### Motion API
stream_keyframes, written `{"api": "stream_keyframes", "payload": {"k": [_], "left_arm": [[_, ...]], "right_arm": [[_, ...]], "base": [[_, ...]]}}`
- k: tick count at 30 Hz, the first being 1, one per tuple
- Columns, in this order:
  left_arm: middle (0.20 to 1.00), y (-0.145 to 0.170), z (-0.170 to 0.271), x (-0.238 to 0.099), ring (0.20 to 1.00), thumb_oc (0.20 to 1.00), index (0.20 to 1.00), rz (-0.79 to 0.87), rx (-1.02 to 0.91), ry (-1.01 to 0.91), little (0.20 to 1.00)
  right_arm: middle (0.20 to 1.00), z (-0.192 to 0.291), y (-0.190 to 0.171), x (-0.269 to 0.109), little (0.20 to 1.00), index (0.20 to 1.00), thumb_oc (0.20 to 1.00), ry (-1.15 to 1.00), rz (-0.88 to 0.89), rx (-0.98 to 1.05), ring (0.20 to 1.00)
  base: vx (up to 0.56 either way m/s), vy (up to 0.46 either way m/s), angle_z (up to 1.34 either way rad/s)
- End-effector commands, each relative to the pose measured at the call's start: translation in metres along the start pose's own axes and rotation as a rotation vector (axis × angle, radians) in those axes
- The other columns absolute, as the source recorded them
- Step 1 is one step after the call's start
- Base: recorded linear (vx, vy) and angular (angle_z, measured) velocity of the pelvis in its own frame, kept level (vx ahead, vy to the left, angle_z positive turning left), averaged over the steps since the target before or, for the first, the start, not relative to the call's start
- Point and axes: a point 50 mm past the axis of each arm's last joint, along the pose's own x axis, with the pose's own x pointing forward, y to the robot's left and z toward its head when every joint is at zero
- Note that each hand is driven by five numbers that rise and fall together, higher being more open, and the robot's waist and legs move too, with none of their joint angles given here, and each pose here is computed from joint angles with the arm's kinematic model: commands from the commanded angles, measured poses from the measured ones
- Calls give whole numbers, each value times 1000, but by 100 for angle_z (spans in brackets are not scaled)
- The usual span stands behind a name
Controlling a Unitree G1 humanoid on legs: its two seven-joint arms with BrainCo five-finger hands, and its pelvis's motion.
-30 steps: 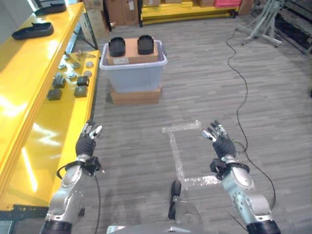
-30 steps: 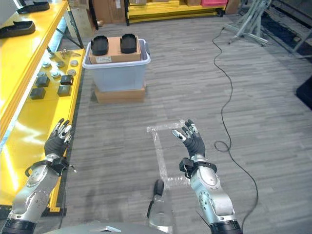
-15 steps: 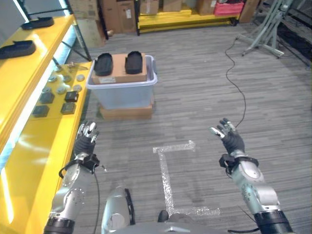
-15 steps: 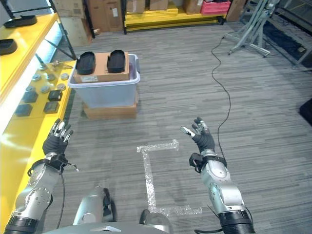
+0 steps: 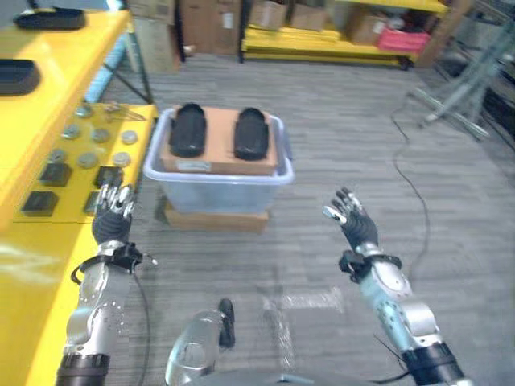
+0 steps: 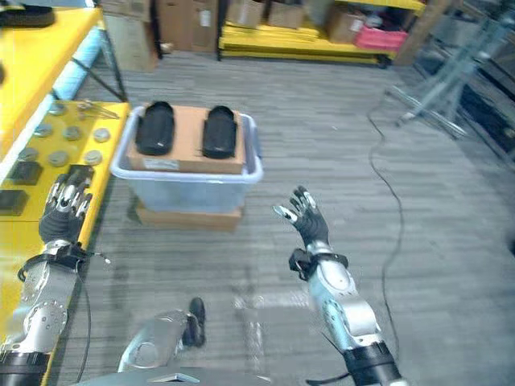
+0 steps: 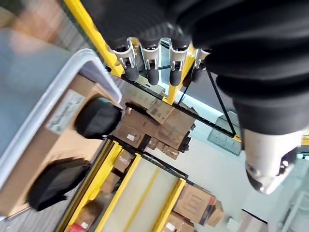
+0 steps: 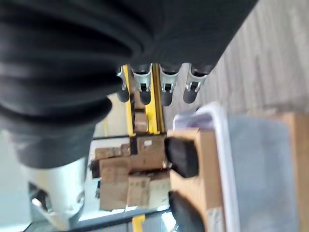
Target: Move parts from the plastic box to the shelf.
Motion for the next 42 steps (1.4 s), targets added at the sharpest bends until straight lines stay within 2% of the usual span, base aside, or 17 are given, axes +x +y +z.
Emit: {"api": "stream_keyframes", "payload": {"k": [1, 4, 7, 16, 32, 38, 42], "left_arm": [[1000, -16, 4, -11, 1000, 1000, 1000, -140, 114, 8, 1000], [1000, -17, 4, -13, 1000, 1000, 1000, -159, 109, 12, 1000], [1000, -25, 7, -8, 1000, 1000, 1000, -224, 103, 14, 1000], [1000, -19, -3, -23, 1000, 1000, 1000, -224, 79, 62, 1000], [1000, -23, -3, -20, 1000, 1000, 1000, -255, 93, 59, 1000], [1000, -26, 5, -20, 1000, 1000, 1000, -306, 103, 32, 1000], [1000, -39, 10, -16, 1000, 1000, 1000, -374, 47, 15, 1000]], "right_arm": [[1000, 8, -7, -6, 1000, 1000, 1000, -51, -22, -66, 1000], [1000, 10, -7, -7, 1000, 1000, 1000, -73, -5, -61, 1000], [1000, 20, -24, -4, 1000, 1000, 1000, -128, -34, -64, 1000], [1000, 31, -36, -2, 1000, 1000, 1000, -115, -83, -97, 1000], [1000, 32, -35, 0, 1000, 1000, 1000, -142, -141, -132, 1000], [1000, 57, -54, -6, 1000, 1000, 1000, -280, -286, -321, 1000], [1000, 80, -82, 2, 1000, 1000, 1000, -346, -465, -544, 1000]], "base": [[459, 155, 59], [219, -61, 53], [99, -308, 27], [102, -205, 14], [2, -31, 6], [115, 5, 0], [74, -2, -2]]}}
